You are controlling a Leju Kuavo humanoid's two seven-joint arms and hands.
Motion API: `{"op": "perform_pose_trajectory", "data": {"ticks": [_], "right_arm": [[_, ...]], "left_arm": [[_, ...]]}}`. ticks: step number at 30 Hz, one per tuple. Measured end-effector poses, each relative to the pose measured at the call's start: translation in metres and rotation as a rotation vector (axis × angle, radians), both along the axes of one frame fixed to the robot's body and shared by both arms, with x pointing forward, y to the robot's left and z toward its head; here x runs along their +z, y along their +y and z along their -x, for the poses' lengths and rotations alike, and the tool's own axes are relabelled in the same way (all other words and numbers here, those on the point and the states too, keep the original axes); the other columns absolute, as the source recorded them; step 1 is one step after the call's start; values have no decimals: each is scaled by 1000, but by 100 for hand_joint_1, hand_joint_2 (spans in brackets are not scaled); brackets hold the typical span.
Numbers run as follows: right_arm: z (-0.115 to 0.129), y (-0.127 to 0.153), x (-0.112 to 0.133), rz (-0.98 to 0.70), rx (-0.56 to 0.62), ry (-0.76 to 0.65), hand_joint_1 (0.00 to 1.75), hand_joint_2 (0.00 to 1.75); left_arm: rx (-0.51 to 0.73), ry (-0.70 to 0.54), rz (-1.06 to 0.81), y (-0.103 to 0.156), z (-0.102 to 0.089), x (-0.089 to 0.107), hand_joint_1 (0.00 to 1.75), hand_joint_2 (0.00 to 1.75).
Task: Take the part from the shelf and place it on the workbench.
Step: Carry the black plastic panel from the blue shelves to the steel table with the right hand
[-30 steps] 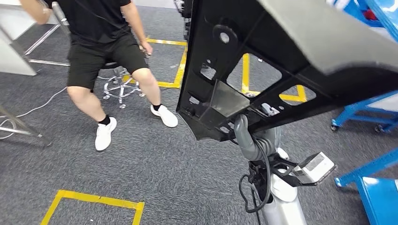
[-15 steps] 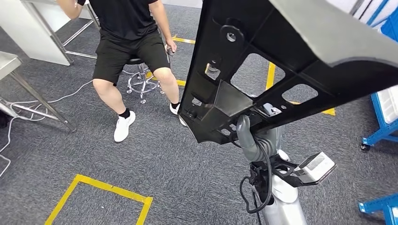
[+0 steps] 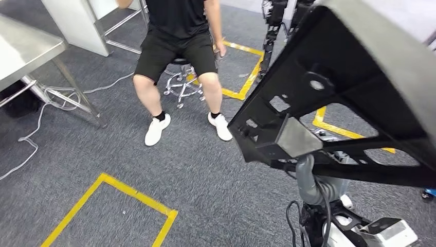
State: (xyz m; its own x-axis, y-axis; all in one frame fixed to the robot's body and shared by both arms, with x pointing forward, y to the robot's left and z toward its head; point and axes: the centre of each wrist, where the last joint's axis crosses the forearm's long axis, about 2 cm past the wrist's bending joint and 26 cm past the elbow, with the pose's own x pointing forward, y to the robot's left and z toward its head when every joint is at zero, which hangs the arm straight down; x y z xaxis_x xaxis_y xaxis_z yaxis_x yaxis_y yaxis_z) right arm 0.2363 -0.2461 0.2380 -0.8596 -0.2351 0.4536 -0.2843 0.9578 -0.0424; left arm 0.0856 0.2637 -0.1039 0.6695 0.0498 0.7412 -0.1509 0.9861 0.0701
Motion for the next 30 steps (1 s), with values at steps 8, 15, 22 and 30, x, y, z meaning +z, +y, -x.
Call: {"op": "perform_pose_trajectory", "data": {"ticks": [8, 15, 22, 30], "right_arm": [[-4, -3, 8, 1, 5, 7, 175, 175], [-16, -1, 21, -12, 40, -15, 175, 175], [-27, -3, 17, -13, 66, 2, 175, 175], [-30, -3, 13, -5, 80, 13, 175, 175]], "left_arm": [[0, -2, 4, 3, -5, 1, 0, 175], [23, 7, -11, 9, 2, -1, 0, 175], [50, 12, -23, 10, 5, -1, 0, 175], [73, 11, -27, 10, 9, -2, 0, 175]]}}
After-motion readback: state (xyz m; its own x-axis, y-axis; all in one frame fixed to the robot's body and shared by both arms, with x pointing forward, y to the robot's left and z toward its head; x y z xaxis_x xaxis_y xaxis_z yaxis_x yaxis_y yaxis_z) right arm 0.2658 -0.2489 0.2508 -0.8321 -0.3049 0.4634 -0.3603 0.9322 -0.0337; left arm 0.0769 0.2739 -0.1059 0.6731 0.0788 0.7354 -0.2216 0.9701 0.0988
